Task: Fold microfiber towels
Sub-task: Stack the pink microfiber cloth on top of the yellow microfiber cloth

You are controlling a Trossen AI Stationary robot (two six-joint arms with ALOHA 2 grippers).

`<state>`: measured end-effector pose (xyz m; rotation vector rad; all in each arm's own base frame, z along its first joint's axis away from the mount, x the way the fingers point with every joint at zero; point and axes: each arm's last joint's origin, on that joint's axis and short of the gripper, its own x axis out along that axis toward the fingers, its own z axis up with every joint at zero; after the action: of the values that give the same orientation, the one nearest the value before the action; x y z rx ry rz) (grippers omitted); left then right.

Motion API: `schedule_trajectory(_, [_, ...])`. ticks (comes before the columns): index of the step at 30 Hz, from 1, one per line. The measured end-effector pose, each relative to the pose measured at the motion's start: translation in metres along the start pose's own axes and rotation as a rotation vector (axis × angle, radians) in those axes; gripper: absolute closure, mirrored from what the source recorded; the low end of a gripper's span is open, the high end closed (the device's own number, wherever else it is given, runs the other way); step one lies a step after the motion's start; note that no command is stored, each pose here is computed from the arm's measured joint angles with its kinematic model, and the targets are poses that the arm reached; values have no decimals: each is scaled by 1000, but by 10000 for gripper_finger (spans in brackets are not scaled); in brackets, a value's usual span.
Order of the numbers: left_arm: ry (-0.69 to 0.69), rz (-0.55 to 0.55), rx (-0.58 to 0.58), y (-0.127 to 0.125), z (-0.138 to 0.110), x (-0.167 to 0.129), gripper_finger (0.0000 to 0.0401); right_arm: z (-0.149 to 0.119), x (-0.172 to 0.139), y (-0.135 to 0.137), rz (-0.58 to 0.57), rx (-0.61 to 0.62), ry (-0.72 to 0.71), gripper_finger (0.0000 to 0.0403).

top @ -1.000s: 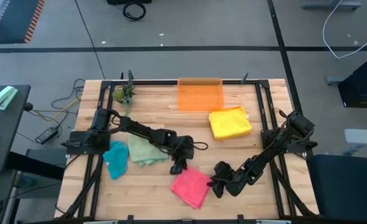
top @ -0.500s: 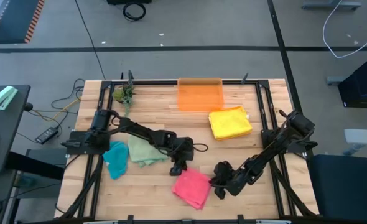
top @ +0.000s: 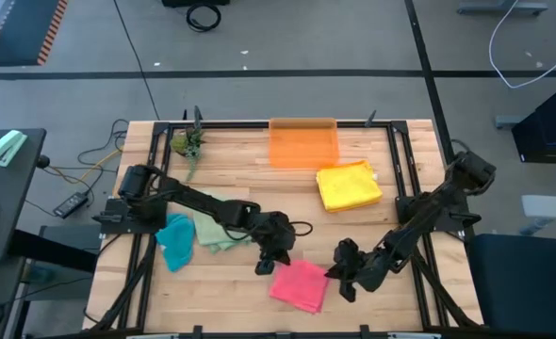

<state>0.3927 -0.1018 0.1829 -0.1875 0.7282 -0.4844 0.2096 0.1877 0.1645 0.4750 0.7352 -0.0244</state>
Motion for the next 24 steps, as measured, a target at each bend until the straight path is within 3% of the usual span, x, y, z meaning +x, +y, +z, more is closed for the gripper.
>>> schedule_trajectory(4, [-152,11,30,-19,15,-1,395,2,-24,7,57,-81,-3,400])
schedule_trajectory(10, [-363,214,36,-36,37,-3,394,7,-64,5,92,-316,-7,401])
schedule_trajectory(15, [-454,342,136,-39,66,-14,395,21,-102,-10,73,-495,-61,401])
schedule_trajectory(18, [-478,425,202,-34,89,-27,395,30,-126,-25,30,-618,-106,402])
schedule_trajectory(24, [-400,576,231,9,112,-54,395,58,-187,-56,-155,-818,-188,402])
